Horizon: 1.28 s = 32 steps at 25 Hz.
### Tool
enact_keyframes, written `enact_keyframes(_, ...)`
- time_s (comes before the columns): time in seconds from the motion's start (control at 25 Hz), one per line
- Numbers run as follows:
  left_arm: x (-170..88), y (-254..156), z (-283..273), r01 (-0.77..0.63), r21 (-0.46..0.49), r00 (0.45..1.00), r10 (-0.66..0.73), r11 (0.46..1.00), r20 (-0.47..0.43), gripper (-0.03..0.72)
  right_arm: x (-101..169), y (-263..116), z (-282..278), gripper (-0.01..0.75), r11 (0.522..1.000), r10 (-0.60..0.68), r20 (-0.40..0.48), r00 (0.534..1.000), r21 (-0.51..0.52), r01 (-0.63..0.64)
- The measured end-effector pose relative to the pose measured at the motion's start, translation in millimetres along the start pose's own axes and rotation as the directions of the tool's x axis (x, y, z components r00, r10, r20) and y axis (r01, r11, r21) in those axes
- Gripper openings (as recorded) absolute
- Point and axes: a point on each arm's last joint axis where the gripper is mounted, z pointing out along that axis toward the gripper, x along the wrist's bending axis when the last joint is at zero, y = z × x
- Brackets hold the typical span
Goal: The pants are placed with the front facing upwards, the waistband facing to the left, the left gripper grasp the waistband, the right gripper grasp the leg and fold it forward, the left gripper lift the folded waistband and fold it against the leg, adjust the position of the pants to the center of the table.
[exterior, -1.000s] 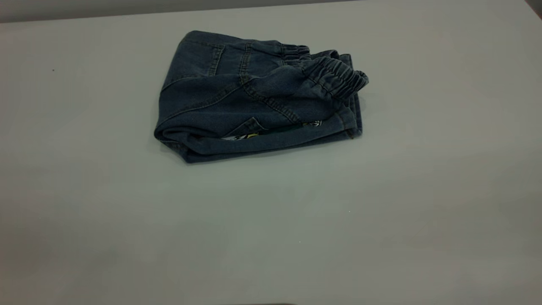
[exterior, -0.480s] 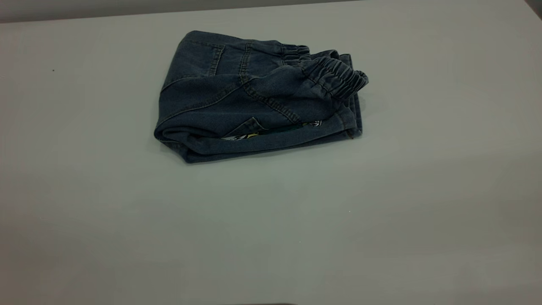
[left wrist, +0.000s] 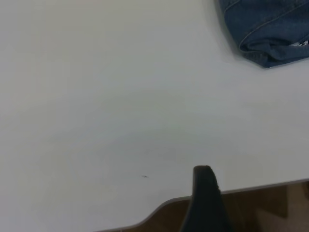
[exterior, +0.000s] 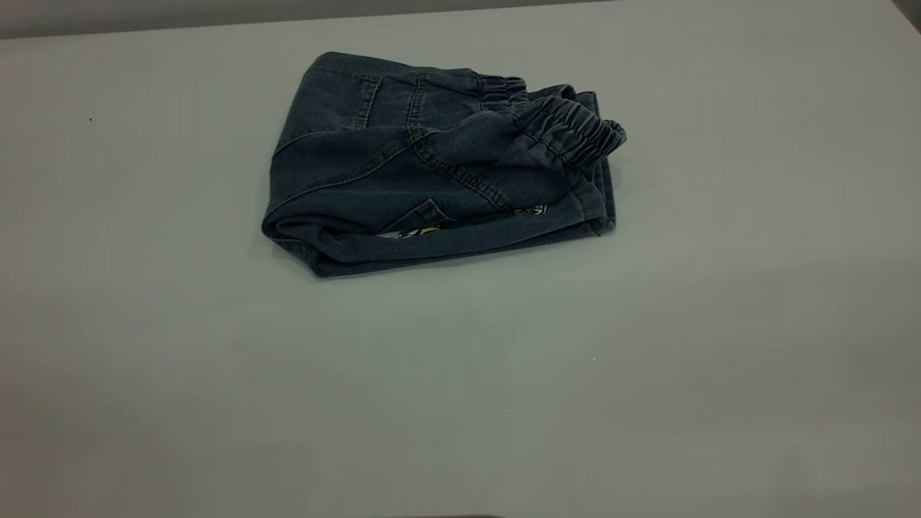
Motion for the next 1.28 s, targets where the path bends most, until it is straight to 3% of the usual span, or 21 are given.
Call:
enact_keyframes(0.12, 0.0, 0.0, 0.0, 0.000, 0.000, 1.000, 0.000, 1.000, 0.000, 0.465, -0.8, -0.1, 0.0, 0.496, 1.000, 0.001, 0.009, 1.000, 0.001, -0.001)
enact_keyframes(0.4, 0.0, 0.0, 0.0, 0.000, 0.000, 1.000, 0.000, 1.000, 0.000, 0.465, -10.7, -0.9, -0.4, 0.496, 0.996, 0.083, 0.117, 0.990, -0.001, -0.084)
enact_keyframes(1.28, 0.0, 0.0, 0.0, 0.000, 0.000, 1.000, 0.000, 1.000, 0.000, 0.465, -11.0, -0.8, -0.4, 0.496, 0.996, 0.092, 0.121, 0.988, -0.004, -0.092)
